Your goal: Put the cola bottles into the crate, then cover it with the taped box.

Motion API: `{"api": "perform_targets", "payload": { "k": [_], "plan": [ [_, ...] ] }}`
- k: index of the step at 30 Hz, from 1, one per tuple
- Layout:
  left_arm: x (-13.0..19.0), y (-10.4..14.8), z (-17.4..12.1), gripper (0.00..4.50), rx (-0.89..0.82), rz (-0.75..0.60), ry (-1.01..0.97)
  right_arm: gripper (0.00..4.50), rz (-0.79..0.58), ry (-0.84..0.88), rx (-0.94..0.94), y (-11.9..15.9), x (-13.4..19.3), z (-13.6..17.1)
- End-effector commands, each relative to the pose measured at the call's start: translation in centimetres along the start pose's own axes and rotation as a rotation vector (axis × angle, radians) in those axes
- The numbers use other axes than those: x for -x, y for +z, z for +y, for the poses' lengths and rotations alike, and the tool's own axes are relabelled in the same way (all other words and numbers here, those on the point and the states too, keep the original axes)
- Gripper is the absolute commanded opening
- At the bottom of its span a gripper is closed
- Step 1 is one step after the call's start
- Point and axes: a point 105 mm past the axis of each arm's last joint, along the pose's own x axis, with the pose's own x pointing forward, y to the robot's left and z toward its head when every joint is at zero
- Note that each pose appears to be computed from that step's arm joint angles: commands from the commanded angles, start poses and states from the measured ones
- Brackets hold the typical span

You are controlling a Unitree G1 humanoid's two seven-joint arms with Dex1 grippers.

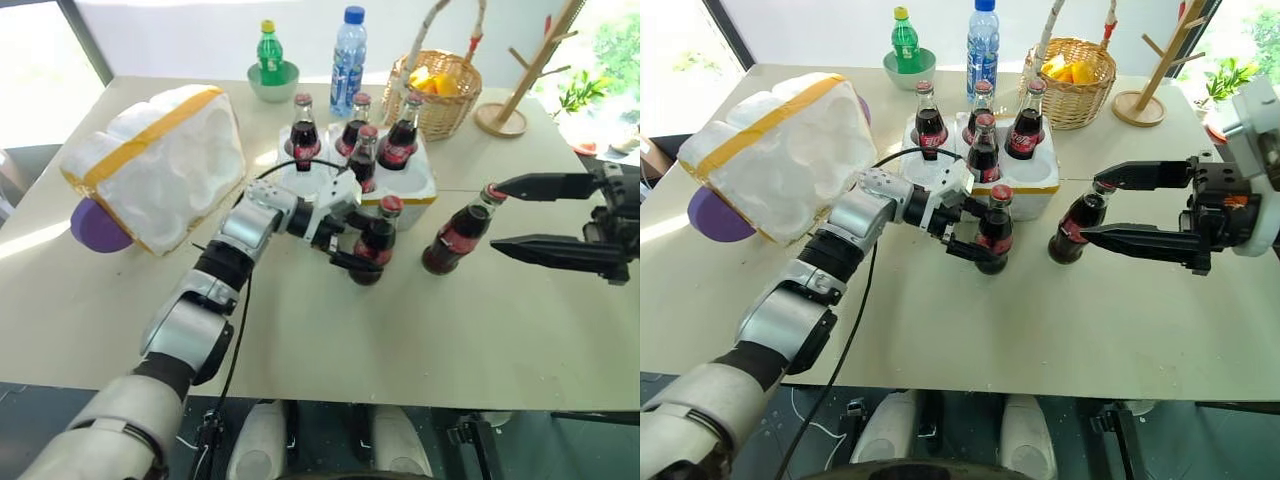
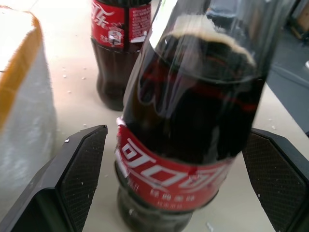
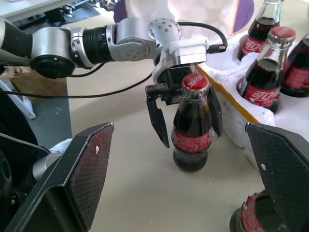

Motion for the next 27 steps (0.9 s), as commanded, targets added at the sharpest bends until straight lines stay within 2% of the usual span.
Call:
{"api": "perform_targets", "payload": {
  "k": [1,2,3,5,7,8,19,21,27],
  "plan": [
    [0.0,1.6,-0.2,4.44,-0.016,-0.038,-0.042,4.50,-0.024,-0.023,0.028,0.5,0.4,0.3],
    [0.0,1.8,-0.3,4.44,-0.005,-0.051,-0.046,4.50,-0.017,-0.030,0.022,0.2,0.5,0.2],
    [0.1,2.0,-0.2,4.21,0.009,-0.071,-0.044,4.50,-0.008,-0.040,0.019,-0.1,0.5,0.1],
    [0.6,2.5,-0.1,3.64,0.022,-0.090,-0.038,4.50,0.002,-0.056,0.009,-0.6,0.7,-0.1],
    [1.3,2.9,0.0,2.81,0.021,-0.095,-0.019,4.50,-0.001,-0.071,-0.001,-0.8,0.9,-0.2],
    [1.8,3.3,0.1,2.71,0.020,-0.102,-0.008,4.50,-0.004,-0.078,-0.003,-0.9,0.9,-0.3],
    [12.2,10.6,-2.9,2.71,0.056,-0.274,0.026,4.50,-0.035,-0.093,-0.023,-1.8,0.5,-0.6],
    [14.0,11.3,-2.2,2.71,0.056,-0.299,0.103,4.50,-0.043,-0.093,-0.021,-1.7,0.3,-0.8],
    [17.6,11.2,2.4,2.71,0.000,-0.292,0.411,4.50,-0.067,-0.092,-0.011,-1.5,-0.4,-1.3]
  ]
}}
